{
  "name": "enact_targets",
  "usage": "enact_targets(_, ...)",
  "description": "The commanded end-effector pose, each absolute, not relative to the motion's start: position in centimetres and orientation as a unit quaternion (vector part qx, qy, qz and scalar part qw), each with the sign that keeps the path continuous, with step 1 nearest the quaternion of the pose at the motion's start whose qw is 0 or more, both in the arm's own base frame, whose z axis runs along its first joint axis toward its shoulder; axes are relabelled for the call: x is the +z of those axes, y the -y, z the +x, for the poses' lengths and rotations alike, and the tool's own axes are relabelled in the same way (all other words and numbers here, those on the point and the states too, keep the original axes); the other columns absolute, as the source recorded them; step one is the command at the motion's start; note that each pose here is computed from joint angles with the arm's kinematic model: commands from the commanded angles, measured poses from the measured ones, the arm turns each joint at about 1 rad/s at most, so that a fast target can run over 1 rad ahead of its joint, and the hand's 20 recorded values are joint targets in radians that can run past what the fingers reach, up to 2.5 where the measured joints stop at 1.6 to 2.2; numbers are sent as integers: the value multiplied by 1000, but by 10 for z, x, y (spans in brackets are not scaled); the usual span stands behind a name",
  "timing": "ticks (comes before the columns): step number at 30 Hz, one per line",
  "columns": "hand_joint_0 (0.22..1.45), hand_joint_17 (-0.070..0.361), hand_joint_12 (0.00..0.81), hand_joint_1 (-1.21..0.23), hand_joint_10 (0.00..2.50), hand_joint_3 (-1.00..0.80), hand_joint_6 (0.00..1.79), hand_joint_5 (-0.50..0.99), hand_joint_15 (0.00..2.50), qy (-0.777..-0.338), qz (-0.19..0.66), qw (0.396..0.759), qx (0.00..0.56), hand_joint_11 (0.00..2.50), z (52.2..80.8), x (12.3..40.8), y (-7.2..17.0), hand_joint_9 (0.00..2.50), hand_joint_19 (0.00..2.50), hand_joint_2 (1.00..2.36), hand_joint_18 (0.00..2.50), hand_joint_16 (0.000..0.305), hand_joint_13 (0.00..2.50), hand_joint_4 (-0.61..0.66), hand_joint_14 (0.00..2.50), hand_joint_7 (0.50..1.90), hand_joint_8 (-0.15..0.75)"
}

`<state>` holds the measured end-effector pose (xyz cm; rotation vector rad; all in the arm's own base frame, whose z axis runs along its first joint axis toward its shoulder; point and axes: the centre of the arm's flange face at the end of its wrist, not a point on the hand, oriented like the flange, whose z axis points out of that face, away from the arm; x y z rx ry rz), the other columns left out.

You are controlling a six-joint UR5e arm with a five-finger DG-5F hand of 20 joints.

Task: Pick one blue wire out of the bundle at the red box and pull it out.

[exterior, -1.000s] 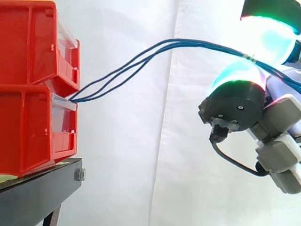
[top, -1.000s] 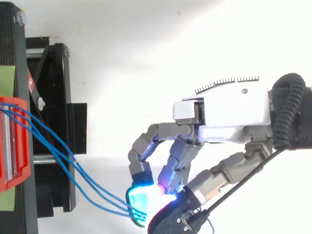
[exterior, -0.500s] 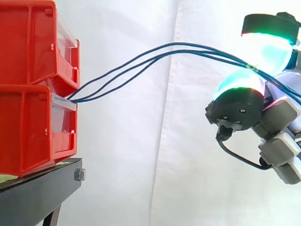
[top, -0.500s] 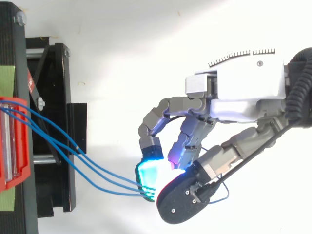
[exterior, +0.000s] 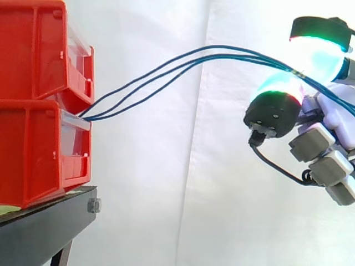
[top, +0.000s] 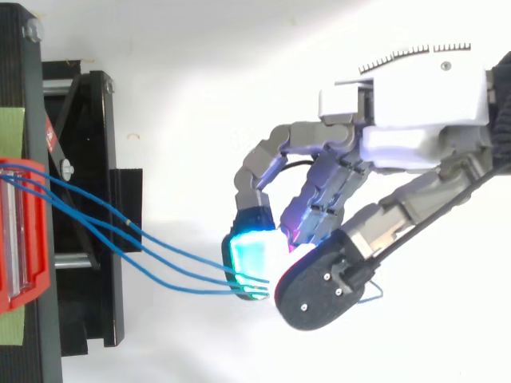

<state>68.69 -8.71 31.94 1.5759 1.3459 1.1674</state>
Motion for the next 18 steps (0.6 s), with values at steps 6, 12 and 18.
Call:
enact_targets(6, 730, 107, 387, -883, 11, -500, 945, -243, 567, -529, 616, 369, 452, 795, 683, 322, 94, 850, 475, 1000, 870, 48, 896, -209, 20, 865, 250)
enact_targets(12, 650, 108, 391, -874, 11, -500, 944, -221, 590, -529, 617, 368, 451, 813, 683, 320, 95, 885, 513, 1000, 838, 48, 894, -165, 19, 892, 267)
enact_targets(18, 610, 109, 407, -778, 12, -500, 941, -202, 602, -529, 617, 368, 451, 816, 683, 320, 95, 939, 543, 1000, 826, 49, 907, -82, 19, 926, 287)
